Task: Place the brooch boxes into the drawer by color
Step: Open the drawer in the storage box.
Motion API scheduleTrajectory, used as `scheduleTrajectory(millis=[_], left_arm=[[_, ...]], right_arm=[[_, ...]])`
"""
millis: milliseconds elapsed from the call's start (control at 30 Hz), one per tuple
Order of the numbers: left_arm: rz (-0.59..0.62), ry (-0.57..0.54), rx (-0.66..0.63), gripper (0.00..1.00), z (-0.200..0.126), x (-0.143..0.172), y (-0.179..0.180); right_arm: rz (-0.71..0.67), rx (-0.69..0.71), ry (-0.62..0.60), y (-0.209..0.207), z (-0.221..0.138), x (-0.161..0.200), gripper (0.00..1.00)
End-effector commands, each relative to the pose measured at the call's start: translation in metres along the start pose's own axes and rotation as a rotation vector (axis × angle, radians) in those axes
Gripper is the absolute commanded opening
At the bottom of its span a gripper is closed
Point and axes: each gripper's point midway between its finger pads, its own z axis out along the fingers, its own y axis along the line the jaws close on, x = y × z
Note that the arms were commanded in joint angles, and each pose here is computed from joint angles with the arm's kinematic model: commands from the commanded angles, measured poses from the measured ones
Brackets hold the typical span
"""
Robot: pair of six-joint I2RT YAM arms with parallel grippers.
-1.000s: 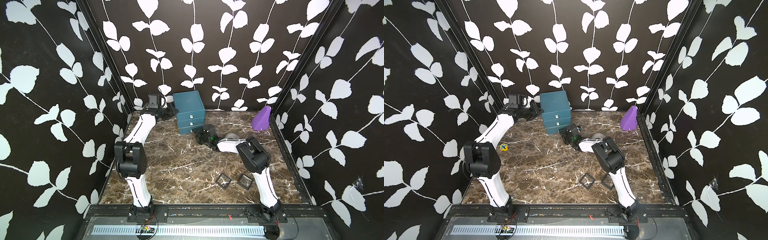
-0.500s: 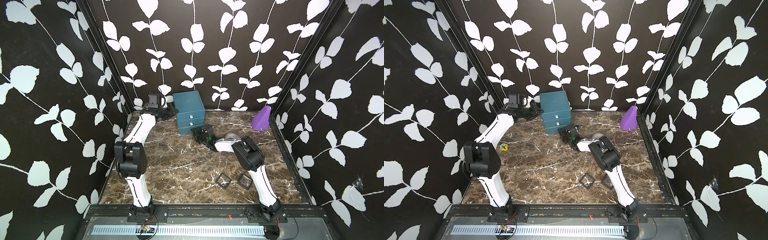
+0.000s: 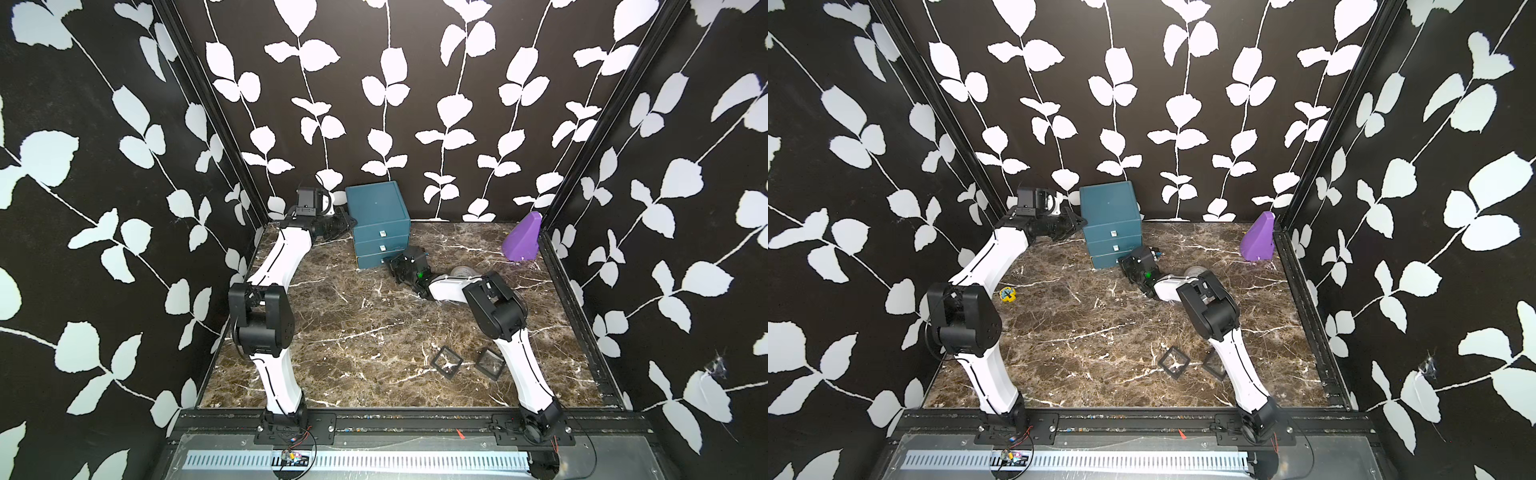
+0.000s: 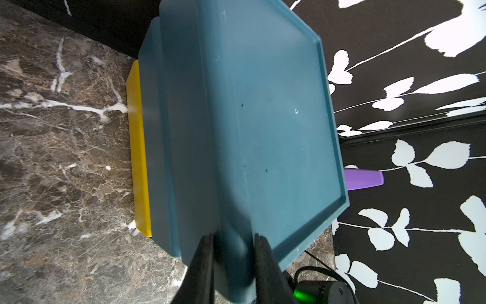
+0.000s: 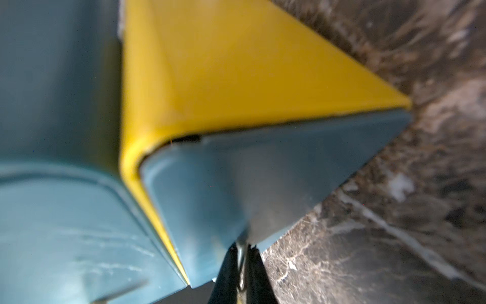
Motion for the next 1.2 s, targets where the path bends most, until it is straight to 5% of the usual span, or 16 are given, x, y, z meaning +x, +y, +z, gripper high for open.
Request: scheduleTrajectory(millis=[0, 300, 867, 1167], left_arm=[[-0.057, 0.152, -0.029, 0.2, 0.008, 0.038, 0.013], [-0.06, 0.145, -0.039, 0.2, 0.01, 0.036, 0.016], [-0.068, 0.142, -0.042, 0.2, 0.012, 0.036, 0.018], [-0.07, 0.141, -0.039, 0.2, 0.012, 0.036, 0.017]], right_arm=[[0.048, -0.052, -0.013, 0.014, 0.0, -0.004, 0.0], [0.048, -0.038, 0.006, 0.012, -0.029, 0.005, 0.0], [0.115, 0.157, 0.14, -0.048, -0.137, 0.064, 0.0], [0.128, 0.215, 0.163, -0.063, -0.153, 0.081, 0.0]])
